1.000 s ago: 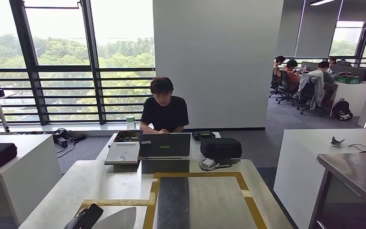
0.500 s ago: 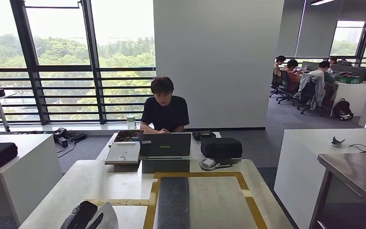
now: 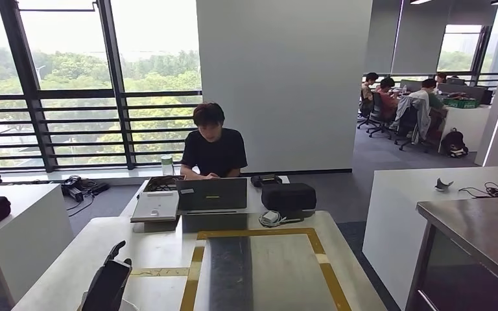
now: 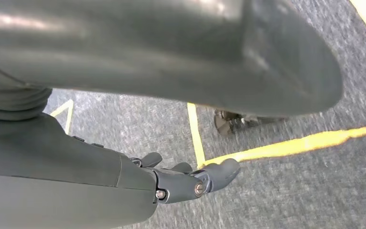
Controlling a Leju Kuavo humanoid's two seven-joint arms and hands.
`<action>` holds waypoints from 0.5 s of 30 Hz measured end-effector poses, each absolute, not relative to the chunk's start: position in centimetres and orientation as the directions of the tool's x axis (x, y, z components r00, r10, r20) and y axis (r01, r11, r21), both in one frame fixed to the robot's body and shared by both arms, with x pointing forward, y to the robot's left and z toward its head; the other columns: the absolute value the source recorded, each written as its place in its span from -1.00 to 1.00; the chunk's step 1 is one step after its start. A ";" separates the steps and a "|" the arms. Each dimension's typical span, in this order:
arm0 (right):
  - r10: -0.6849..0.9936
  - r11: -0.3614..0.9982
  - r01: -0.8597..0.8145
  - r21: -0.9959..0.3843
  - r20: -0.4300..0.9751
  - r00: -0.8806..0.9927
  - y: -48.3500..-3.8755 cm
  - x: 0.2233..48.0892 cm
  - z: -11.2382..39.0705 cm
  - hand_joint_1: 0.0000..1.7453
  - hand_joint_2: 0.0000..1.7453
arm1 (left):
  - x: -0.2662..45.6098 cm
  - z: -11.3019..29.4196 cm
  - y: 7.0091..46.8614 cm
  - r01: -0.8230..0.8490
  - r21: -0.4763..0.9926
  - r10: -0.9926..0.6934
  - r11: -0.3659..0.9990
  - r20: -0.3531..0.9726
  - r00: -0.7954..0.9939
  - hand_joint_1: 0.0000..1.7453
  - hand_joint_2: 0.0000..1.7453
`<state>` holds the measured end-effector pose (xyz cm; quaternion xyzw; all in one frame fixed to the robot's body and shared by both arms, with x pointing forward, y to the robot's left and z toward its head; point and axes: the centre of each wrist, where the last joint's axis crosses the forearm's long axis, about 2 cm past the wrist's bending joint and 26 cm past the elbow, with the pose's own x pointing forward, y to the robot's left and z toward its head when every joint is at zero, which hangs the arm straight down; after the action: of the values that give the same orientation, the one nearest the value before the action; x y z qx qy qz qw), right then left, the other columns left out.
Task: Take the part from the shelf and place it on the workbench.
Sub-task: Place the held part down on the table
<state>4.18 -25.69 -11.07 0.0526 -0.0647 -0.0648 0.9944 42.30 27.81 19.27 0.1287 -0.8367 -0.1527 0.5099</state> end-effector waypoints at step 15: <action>-0.124 0.988 0.114 0.103 0.101 0.987 -25.5 4.0 -11.1 -1.00 -1.00 | 34.7 22.8 28.5 -0.310 0.305 -0.431 0.901 0.538 -0.724 -1.00 -1.00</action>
<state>4.04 -25.46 -11.07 0.0483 -0.0536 -0.0596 0.9956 34.73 28.52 22.76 0.2007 -0.9234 -0.0971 0.3124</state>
